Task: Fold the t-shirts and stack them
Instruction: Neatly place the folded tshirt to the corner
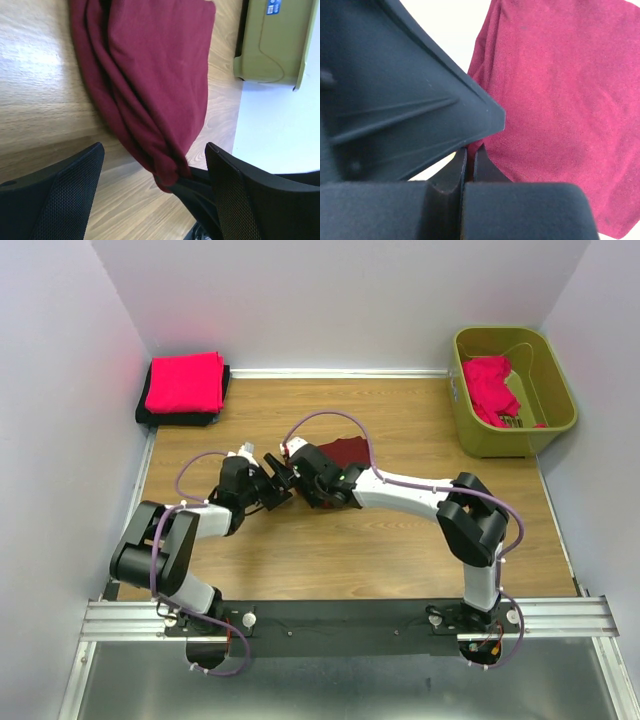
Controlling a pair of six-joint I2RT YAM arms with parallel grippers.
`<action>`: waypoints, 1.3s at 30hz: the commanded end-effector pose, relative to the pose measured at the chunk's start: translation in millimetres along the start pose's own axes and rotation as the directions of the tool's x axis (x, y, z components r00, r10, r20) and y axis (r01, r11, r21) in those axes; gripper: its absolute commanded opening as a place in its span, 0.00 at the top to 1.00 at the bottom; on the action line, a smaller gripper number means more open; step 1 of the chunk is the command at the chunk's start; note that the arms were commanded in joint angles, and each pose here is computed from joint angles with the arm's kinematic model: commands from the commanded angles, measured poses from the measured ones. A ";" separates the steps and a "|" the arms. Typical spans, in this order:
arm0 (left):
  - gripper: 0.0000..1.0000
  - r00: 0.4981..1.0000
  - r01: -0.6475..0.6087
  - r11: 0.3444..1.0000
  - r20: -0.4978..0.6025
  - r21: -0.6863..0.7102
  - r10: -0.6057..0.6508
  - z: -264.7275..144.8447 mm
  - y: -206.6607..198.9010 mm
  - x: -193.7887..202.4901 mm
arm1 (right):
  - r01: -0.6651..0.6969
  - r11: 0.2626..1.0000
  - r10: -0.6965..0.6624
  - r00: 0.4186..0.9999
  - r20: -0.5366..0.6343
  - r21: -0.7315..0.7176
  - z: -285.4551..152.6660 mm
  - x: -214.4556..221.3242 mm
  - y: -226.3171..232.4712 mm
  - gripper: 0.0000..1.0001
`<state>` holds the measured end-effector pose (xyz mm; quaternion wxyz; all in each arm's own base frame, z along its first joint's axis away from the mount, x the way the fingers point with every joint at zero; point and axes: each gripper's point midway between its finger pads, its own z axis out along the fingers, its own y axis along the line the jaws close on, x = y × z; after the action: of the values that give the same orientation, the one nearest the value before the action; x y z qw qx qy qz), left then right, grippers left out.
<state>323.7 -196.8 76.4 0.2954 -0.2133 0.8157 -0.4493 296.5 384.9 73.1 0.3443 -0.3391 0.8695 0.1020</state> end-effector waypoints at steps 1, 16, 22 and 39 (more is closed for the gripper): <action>0.11 0.999 0.025 1.000 0.042 0.007 -0.026 10.7 0.5 -6.0 | -0.057 0.997 0.060 0.995 0.074 -0.043 -15.5 -22.3 2.3 1.00; 0.26 0.999 0.035 0.999 0.024 -0.023 -0.034 44.9 11.8 -2.7 | -0.096 0.990 0.103 0.993 0.065 -0.100 -14.4 -20.8 12.6 0.99; 0.34 1.000 0.030 1.000 0.009 -0.008 -0.030 51.6 11.0 -2.0 | -0.096 0.989 0.102 0.993 0.055 -0.109 -14.3 -17.1 14.1 1.00; 1.00 0.925 -0.367 0.916 0.045 -0.161 0.378 60.5 24.5 -46.9 | -0.091 0.992 0.099 0.991 0.093 -0.086 -40.1 -18.9 3.1 0.30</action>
<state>365.9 -212.2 34.7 0.3180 -0.1701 0.8434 -0.3983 283.0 386.7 81.6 0.3321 -0.3192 0.8732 0.1590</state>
